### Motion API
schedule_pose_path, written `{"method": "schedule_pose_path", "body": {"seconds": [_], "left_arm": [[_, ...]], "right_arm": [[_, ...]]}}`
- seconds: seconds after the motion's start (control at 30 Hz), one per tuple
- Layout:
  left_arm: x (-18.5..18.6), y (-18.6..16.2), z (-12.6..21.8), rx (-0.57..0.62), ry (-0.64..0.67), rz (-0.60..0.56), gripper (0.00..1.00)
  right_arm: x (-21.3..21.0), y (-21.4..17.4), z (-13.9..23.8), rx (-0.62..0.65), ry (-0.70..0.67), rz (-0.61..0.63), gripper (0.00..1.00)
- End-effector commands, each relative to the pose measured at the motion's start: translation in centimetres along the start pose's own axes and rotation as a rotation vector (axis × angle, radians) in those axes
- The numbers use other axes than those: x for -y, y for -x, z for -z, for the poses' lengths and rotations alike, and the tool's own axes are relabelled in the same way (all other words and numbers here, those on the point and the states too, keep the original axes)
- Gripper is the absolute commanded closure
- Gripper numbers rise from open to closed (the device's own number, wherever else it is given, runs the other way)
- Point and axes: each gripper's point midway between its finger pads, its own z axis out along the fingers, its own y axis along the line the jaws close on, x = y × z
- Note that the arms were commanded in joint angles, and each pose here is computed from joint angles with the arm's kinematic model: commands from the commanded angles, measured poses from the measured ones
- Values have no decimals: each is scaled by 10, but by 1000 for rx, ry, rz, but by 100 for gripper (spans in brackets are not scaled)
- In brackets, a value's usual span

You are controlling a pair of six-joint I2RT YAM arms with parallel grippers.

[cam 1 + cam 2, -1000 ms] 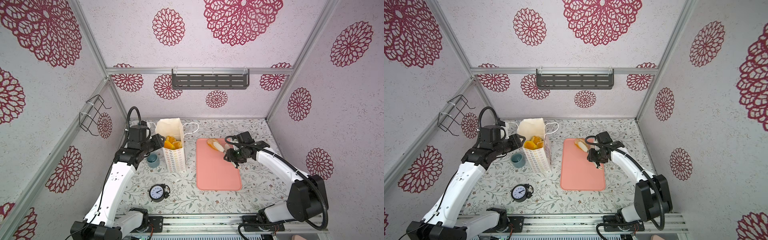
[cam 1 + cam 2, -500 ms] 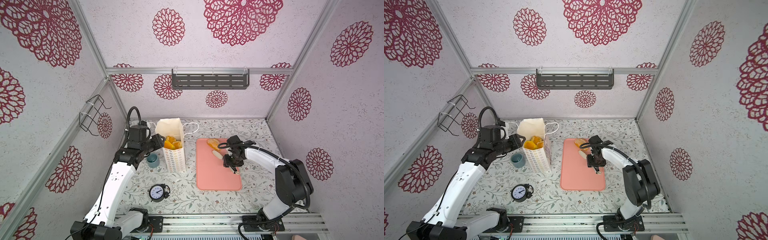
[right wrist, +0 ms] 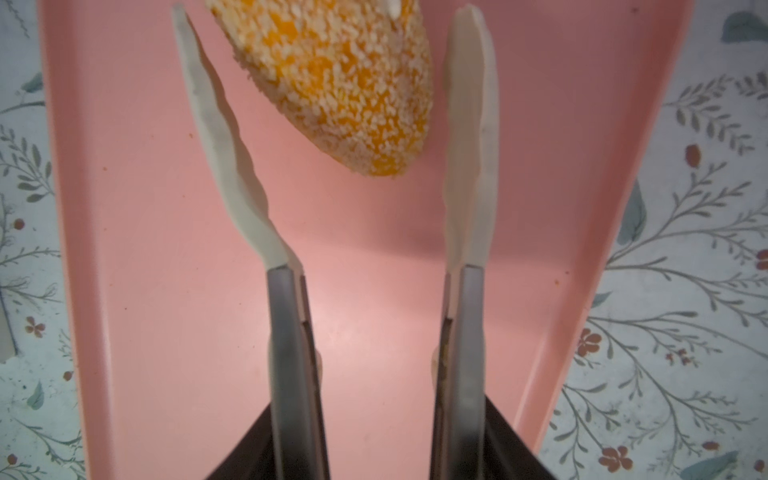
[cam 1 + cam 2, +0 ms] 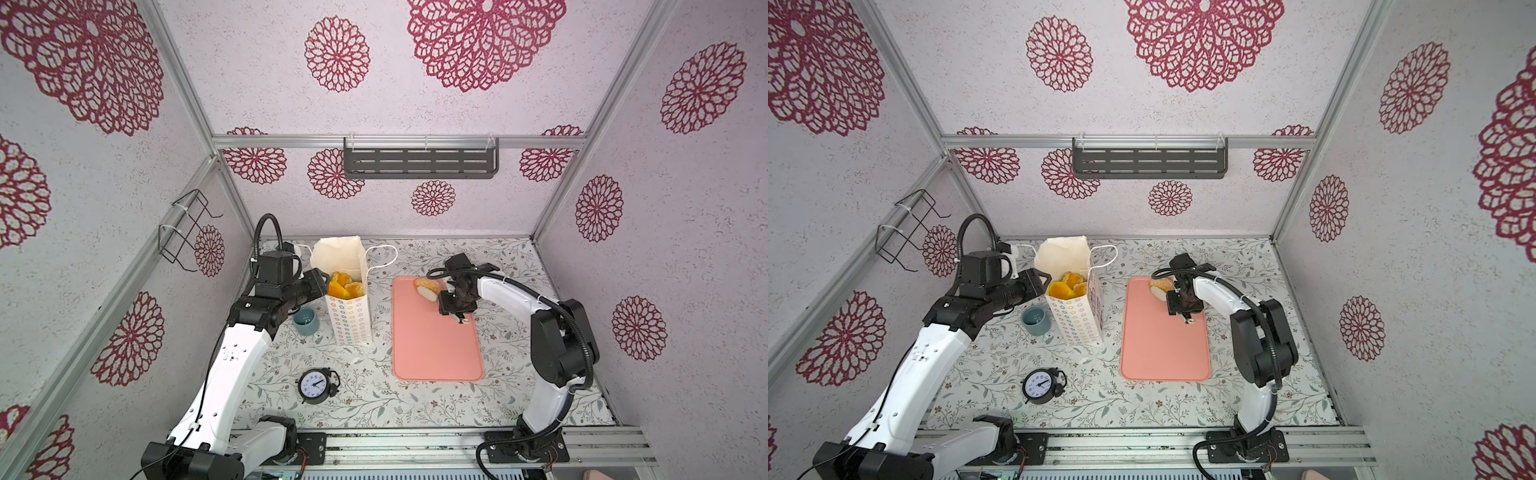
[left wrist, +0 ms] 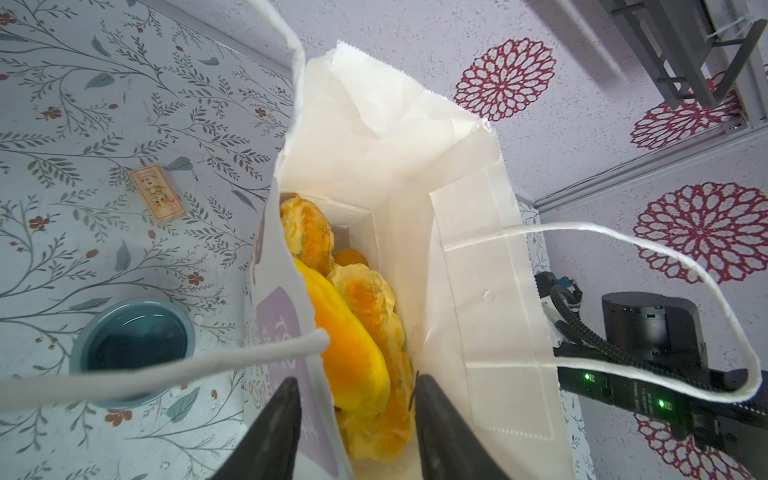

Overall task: Place the fake bread into the paper bag
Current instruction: 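Close the tongs on the sugared orange bun with right gripper, then lift the sugared bun with the tongs and carry it over the bag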

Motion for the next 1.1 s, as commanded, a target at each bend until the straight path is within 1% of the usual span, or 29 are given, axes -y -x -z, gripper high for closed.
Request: {"method": "schedule_pose_path", "body": {"seconds": [0.0,0.1,0.27,0.4,0.63,0.73,0.87,0.97,1.07], "left_arm": [[-1,0,0,2,-3,-13,52],[-2,0,0,4,-3,-13,52],[-1,2,1,7,-4,-12,52],[1,4,2,11,-9,-10,52],[4,7,1,13,-14,-11,49],[4,8,2,16,-16,-8,48],[5,10,4,20,-17,-9,48],[6,11,7,27,-16,-8,50],[6,11,11,33,-14,-6,54]], "right_arm": [[5,9,7,5,-24,26,45],[5,13,7,7,-22,25,47],[-1,13,17,23,10,19,56],[-7,8,36,59,47,8,61],[-14,-3,79,142,92,-29,64],[-19,-2,108,204,121,-50,65],[-34,4,167,335,206,-73,65],[-56,9,220,451,295,-57,64],[-89,10,268,545,393,-9,64]]}}
